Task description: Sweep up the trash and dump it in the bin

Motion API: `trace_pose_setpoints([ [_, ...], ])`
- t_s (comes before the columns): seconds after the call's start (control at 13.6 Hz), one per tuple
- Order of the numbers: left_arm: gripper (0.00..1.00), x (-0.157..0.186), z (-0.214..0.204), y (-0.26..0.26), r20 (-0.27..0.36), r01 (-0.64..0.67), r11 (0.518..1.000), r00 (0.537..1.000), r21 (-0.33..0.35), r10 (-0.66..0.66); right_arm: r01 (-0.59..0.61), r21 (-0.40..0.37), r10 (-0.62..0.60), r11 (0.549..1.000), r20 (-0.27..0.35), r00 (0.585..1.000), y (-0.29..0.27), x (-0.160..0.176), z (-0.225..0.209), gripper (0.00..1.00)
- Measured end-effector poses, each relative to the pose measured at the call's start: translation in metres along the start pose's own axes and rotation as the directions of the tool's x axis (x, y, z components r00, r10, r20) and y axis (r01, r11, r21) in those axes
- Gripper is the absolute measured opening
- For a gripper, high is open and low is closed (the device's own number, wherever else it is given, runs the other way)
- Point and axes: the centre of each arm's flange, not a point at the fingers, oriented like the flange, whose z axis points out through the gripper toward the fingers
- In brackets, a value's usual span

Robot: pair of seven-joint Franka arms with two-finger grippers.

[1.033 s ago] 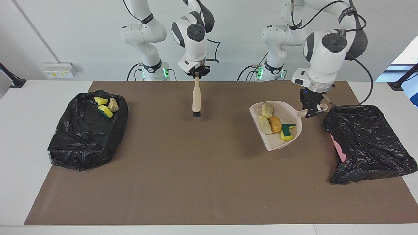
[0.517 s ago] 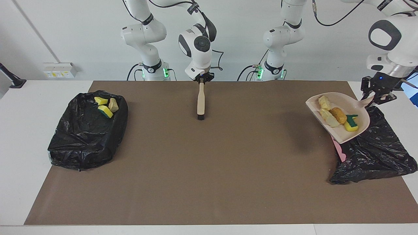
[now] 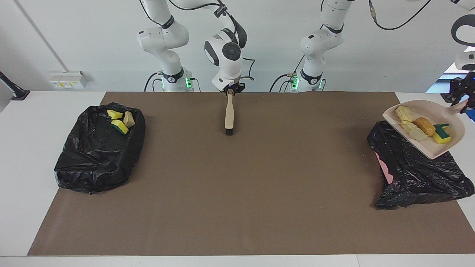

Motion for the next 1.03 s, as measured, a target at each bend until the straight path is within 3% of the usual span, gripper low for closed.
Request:
trace_pose_setpoints([
  [0.15, 0.33, -0.008, 0.001, -0.008, 0.109, -0.053, 0.998, 0.993, 0.016, 0.051, -0.001, 0.019, 0.002, 1.0, -0.042, 0.999, -0.001, 0.012, -0.018, 0.99],
  [0.59, 0.33, -0.004, 0.015, -0.008, 0.281, -0.165, 0.985, 0.944, -0.052, 0.172, -0.077, 0.076, 0.092, 0.994, -0.219, 0.971, 0.052, 0.093, -0.111, 1.0],
  [1.03, 0.33, 0.021, 0.005, -0.014, 0.404, -0.189, 0.978, 0.89, -0.093, 0.211, -0.061, 0.07, 0.079, 0.996, -0.292, 0.953, 0.054, 0.103, -0.143, 1.0],
])
